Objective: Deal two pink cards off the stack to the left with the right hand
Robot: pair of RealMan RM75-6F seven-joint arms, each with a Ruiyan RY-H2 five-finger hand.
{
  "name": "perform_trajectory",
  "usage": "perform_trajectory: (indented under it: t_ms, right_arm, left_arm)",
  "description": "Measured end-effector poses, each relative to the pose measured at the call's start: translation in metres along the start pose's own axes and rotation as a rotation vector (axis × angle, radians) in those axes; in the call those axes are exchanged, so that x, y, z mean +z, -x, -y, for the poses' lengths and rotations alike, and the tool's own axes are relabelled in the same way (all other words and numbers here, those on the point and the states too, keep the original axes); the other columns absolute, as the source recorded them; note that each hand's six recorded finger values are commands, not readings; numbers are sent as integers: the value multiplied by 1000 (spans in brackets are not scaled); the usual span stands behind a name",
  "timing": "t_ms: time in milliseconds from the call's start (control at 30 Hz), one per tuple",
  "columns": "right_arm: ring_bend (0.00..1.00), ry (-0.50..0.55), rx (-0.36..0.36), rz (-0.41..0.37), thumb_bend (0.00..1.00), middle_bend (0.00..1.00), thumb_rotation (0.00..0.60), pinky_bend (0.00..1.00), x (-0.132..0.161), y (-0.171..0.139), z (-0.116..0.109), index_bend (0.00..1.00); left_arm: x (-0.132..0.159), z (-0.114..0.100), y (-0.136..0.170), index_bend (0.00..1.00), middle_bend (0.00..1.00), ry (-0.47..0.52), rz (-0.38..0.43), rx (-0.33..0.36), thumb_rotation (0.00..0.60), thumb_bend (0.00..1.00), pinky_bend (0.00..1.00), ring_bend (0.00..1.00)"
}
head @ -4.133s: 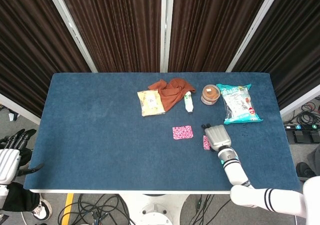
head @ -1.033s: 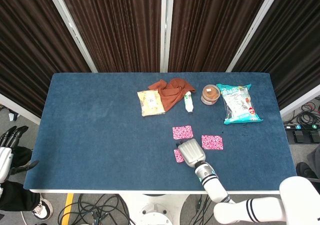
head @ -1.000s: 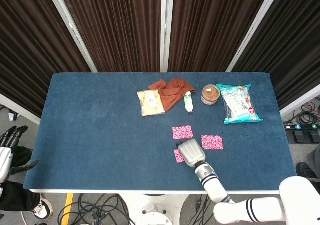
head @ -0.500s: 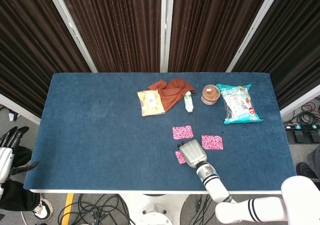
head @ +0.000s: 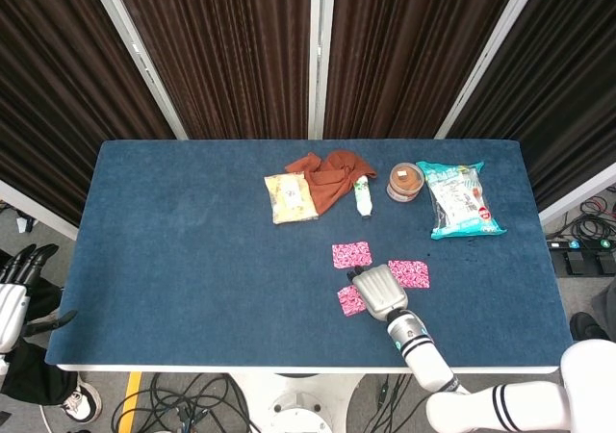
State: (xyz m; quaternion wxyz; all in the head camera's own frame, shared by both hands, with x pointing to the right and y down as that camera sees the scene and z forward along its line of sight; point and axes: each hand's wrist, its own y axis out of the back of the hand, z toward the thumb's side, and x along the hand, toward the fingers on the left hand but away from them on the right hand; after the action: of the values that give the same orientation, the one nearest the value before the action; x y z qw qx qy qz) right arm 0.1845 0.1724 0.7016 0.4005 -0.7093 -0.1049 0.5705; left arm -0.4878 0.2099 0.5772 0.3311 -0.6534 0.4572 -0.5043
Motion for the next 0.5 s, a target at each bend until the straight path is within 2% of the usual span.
perform_trajectory:
  t_ms: [267, 500]
  right_arm:
    - [775, 25, -5, -15, 93, 224, 600, 871, 1, 4, 0, 229]
    - [775, 61, -72, 53, 74, 224, 600, 872, -37, -13, -19, 226]
  left_arm:
    - [0, 0, 0, 91, 100, -3, 1, 0, 600, 16, 126, 0]
    - [-2, 0, 0, 92, 101, 0, -5, -1, 600, 16, 126, 0]
